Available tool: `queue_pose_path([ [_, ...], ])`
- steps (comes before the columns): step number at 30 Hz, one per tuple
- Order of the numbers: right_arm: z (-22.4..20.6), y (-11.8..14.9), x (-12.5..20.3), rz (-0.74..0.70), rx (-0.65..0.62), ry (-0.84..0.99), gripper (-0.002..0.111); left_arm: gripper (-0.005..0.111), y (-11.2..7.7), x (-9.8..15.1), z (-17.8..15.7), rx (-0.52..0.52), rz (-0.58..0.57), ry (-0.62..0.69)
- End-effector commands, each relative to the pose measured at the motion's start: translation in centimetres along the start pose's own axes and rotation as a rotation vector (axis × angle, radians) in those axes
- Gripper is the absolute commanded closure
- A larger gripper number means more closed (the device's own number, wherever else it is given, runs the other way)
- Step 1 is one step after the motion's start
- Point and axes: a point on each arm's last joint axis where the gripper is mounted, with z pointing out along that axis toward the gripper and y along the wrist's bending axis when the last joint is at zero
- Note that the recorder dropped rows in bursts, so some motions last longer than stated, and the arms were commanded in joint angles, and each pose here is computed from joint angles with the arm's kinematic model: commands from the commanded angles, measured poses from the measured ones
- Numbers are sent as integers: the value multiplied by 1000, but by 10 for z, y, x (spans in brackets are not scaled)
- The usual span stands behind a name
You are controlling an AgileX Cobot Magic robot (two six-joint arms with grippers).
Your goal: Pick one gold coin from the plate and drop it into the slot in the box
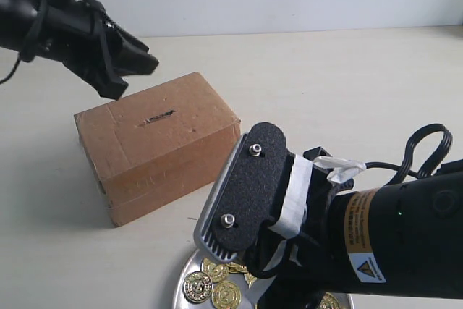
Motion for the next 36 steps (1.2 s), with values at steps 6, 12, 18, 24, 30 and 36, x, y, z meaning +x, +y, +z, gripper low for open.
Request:
queue_pose_path([
  [6,-1,1,0,-10,-1,-14,108,107,-19,-46,-89,-195,107,-231],
  [12,-1,1,0,-10,-1,-14,108,107,-30,-56,-120,-248,146,-304],
  [18,-1,1,0,-10,-1,-14,108,107,-32,-57,-125,-255,154,-315],
  [24,-10,-1,-2,-3,5,-48,108,107,-38,-59,-136,-277,174,-338],
  [30,-48,-8,-10,46,31,-204,108,107,-63,-64,-192,-364,239,-458],
  [36,-101,-42,-4,165,199,-391,108,107,-99,-57,-260,-549,314,-592],
])
